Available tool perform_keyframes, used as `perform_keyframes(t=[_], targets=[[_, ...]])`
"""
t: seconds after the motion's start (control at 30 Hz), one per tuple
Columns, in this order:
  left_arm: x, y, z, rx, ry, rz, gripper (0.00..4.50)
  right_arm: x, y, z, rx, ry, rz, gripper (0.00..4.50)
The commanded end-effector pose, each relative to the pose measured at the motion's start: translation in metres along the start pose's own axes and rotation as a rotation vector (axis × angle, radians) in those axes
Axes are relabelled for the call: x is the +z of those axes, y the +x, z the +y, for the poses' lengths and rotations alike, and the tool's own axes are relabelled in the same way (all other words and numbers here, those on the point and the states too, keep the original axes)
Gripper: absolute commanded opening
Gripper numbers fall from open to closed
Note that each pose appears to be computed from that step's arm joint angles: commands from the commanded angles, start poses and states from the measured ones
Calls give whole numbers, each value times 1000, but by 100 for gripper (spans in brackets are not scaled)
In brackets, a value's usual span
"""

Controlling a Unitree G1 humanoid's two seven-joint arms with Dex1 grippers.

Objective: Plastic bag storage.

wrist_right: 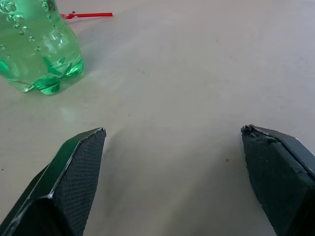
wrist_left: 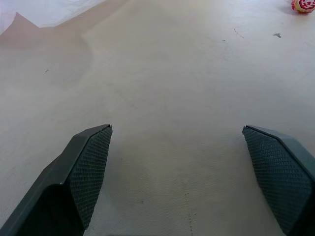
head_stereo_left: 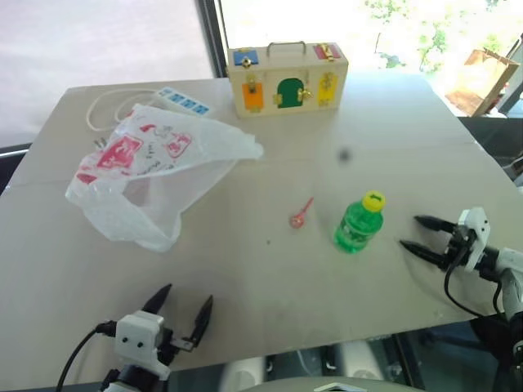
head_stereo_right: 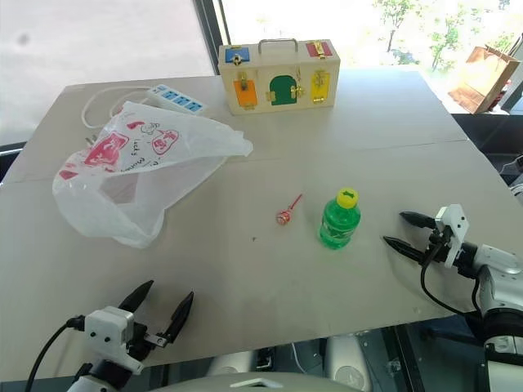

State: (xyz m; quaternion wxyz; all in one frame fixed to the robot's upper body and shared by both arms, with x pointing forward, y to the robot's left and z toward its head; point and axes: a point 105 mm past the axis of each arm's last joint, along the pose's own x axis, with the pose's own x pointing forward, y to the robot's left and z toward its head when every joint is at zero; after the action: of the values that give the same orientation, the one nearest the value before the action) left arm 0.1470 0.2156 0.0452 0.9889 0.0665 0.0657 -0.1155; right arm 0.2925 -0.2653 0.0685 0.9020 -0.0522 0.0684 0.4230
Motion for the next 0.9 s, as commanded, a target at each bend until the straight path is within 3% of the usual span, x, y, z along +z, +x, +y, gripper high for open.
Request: perform_keyframes(t=[0.03,0.9], targets=[[3,0,0,-12,13,-9,450,-1,-10,0,-3,-16,3,444],[21,17,17,-29,64,-67,450,5,5,3,0,-62,-56,444]])
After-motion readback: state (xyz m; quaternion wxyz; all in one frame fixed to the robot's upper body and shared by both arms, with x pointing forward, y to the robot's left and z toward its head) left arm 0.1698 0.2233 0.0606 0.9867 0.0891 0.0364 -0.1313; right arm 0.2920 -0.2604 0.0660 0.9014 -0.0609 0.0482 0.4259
